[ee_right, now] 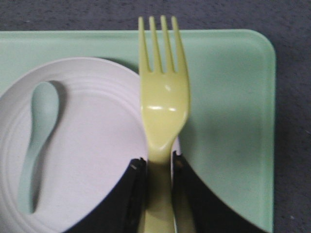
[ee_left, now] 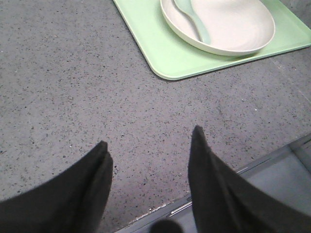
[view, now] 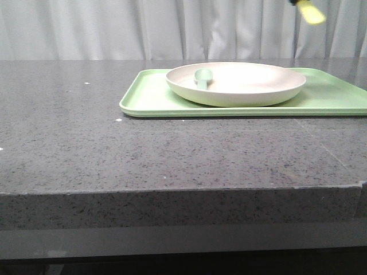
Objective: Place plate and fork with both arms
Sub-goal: 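Lift the yellow fork out of the plate with the right gripper, then lower the fork onto the tray beside the plate and release it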
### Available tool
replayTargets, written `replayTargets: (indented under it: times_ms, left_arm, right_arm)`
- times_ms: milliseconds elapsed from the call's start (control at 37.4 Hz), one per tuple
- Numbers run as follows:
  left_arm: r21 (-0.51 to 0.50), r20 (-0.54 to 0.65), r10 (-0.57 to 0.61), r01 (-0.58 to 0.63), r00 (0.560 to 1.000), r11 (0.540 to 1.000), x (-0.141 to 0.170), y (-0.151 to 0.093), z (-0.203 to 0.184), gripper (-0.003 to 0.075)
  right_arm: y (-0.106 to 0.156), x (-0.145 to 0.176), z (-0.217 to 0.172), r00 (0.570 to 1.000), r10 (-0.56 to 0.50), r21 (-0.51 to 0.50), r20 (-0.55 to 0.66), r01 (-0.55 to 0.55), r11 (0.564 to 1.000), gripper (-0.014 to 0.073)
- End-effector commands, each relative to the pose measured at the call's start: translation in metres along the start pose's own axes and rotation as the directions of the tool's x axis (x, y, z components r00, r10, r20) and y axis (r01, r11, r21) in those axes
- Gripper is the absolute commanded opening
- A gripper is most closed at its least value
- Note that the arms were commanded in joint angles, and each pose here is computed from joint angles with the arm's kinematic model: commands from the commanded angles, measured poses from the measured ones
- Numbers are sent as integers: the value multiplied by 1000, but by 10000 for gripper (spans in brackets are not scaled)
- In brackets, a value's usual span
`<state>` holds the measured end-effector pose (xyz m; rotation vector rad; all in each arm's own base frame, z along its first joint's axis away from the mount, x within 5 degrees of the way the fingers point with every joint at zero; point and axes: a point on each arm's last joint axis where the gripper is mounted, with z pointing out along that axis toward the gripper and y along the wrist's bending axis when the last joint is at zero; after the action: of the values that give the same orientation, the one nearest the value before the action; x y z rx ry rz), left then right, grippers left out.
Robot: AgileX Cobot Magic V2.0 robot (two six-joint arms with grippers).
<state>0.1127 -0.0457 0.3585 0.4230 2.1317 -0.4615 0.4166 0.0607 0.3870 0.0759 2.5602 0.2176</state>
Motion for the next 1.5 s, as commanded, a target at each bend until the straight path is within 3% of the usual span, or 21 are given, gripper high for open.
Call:
replayTargets:
  times_ms: [0,160,694,801,962,1042,1255,1469]
  left_arm:
    - [-7,90,-10,11,996,1000,-12,-1,-6,358]
    - [-7,90,-10,11,996,1000,-12,-1,-6,358]
    - [-7,90,-10,11,996,1000,-12,-1,-6,358]
    - [-7,90,-10,11,996,1000,-12,-1,-6,358]
    - [-7,90,-10,11,996,1000,-12,-1,-6,358]
    - [-7,90,-10,11,996,1000,-12,-1,-6,358]
    - [-7,90,-10,11,996,1000,-12,-1,-6,358]
    - [-7,90,-10,11,996,1000,-12,-1,-6,358]
  right_arm:
    - [-23,10,-28,999,18,17,-50,-18,1000,65]
    - [-42,19,-5,994,18,44,-109,-13,999,65]
    - [-55,26,85,981,38,62,-192,-26,998,70]
    - [-55,26,86,981,38,62,-189,-26,998,128]
    - [-54,26,85,982,37,61,-184,-26,998,333]
    - [-54,26,84,982,37,61,-185,-26,998,382]
    - [-51,24,64,987,32,56,-159,-23,998,394]
    - [-43,22,13,996,2,41,-90,1,999,394]
